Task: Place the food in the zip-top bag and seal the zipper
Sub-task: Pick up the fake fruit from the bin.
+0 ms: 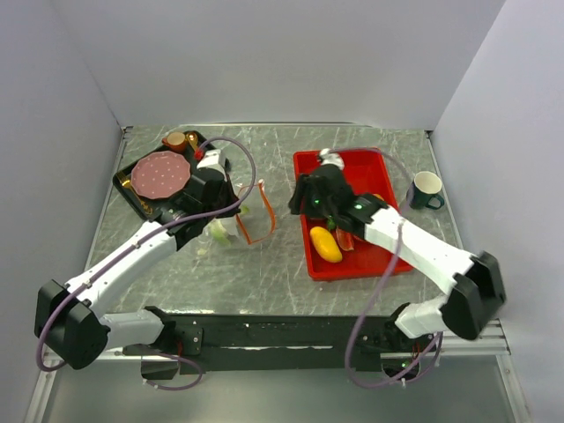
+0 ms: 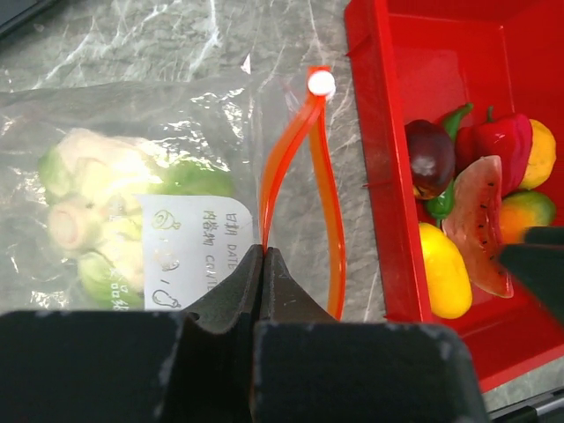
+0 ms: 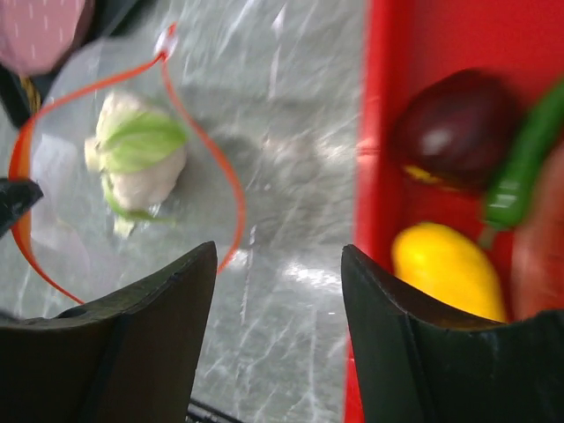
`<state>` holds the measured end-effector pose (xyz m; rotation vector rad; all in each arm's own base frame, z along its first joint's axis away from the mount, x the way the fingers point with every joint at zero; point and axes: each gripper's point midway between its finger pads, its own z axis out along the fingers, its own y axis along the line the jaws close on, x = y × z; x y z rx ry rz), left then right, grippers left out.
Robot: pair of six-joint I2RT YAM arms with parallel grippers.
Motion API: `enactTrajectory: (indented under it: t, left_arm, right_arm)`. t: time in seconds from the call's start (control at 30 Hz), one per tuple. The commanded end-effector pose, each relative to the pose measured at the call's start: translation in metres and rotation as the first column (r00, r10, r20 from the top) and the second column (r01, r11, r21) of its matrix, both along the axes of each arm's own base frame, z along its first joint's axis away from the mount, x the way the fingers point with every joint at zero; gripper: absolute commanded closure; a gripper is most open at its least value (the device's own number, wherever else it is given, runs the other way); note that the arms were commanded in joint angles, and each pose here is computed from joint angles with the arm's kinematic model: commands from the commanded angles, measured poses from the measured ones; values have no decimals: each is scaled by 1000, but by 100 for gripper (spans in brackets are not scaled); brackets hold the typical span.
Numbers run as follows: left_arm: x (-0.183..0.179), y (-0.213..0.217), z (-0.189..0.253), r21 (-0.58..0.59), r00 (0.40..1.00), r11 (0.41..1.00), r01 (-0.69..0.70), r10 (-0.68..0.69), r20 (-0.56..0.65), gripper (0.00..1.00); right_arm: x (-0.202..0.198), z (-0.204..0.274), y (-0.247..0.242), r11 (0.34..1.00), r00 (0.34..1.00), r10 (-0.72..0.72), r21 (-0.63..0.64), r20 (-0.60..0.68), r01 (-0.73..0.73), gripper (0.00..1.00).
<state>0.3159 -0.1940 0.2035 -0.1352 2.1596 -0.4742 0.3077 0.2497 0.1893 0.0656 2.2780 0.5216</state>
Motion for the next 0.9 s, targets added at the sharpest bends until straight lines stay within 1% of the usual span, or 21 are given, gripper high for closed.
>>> enactTrajectory:
  t: [0.0, 0.2, 0.37, 0.57, 0.67, 0.77, 0.8, 0.87]
  left_arm:
    - [5, -7, 41, -72, 995, 997, 30, -22, 101, 99]
    - [2, -12, 51, -99, 992, 993, 57, -45, 114, 99]
    - [0, -13, 63, -121, 989, 990, 67, -50, 138, 99]
    - [-1, -14, 73, -131, 986, 988, 81, -60, 157, 99]
    - [-1, -14, 71, -126, 987, 989, 79, -59, 152, 99]
    - [-2, -15, 70, -127, 987, 988, 81, -63, 146, 99]
    - [-2, -15, 71, -131, 987, 988, 82, -63, 148, 99]
    - [-2, -14, 73, -136, 986, 987, 79, -58, 154, 99]
  right_arm:
    - [-3, -10, -64, 976, 984, -178, -126, 21, 179, 35]
    - [-26, -46, -107, 952, 965, -258, -183, -48, 245, 38]
    - [-37, -70, -125, 939, 952, -289, -222, -98, 262, 40]
    - [-34, -80, -136, 933, 945, -306, -234, -115, 273, 40]
    - [-28, -88, -143, 923, 937, -326, -256, -123, 287, 41]
    - [-21, -93, -147, 929, 937, -322, -235, -134, 286, 42]
    - [-15, -91, -141, 944, 946, -299, -187, -127, 273, 43]
    - [-13, -93, -139, 950, 950, -287, -169, -127, 264, 43]
